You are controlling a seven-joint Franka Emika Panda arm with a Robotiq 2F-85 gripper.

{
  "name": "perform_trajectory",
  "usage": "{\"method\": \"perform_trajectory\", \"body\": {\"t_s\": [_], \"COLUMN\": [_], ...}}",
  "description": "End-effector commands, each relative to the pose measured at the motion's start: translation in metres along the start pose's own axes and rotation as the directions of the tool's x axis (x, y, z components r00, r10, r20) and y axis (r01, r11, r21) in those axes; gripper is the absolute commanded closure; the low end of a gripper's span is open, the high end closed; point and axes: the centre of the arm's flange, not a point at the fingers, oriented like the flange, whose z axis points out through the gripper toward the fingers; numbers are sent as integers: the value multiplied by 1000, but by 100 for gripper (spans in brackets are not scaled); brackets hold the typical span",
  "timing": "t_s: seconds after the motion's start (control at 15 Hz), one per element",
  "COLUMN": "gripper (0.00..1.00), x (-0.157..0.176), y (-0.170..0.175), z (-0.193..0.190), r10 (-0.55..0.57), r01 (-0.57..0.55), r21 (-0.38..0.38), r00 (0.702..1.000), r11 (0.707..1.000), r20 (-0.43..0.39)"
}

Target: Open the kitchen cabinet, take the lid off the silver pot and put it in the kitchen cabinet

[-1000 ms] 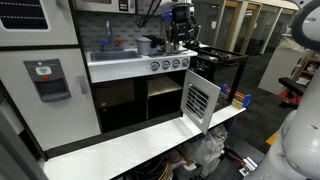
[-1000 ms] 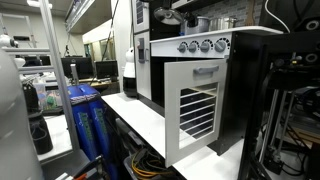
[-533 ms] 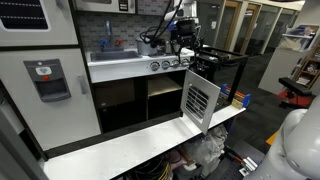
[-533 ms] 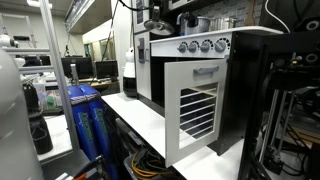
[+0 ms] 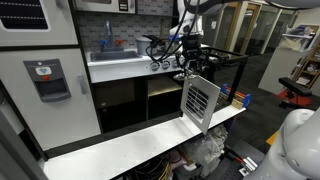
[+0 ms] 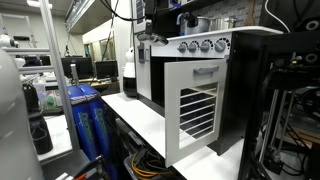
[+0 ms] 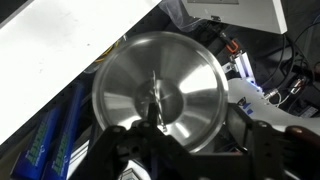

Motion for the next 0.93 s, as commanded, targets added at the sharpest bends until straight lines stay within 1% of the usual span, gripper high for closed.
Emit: {"method": "perform_trajectory", "body": {"t_s": [0.0, 0.4, 0.6, 0.87], "gripper": [56, 56, 56, 56], "x": [2, -6, -3, 10], "y": [-9, -2, 4, 7], "z": [25, 47, 47, 42], "r10": [15, -5, -26, -65], "r01": [-14, 3, 25, 68], "r21": [-4, 21, 5, -27], "r00": [999, 996, 995, 992], "r11": [1000, 1000, 1000, 997], "r20": [43, 90, 100, 104]}}
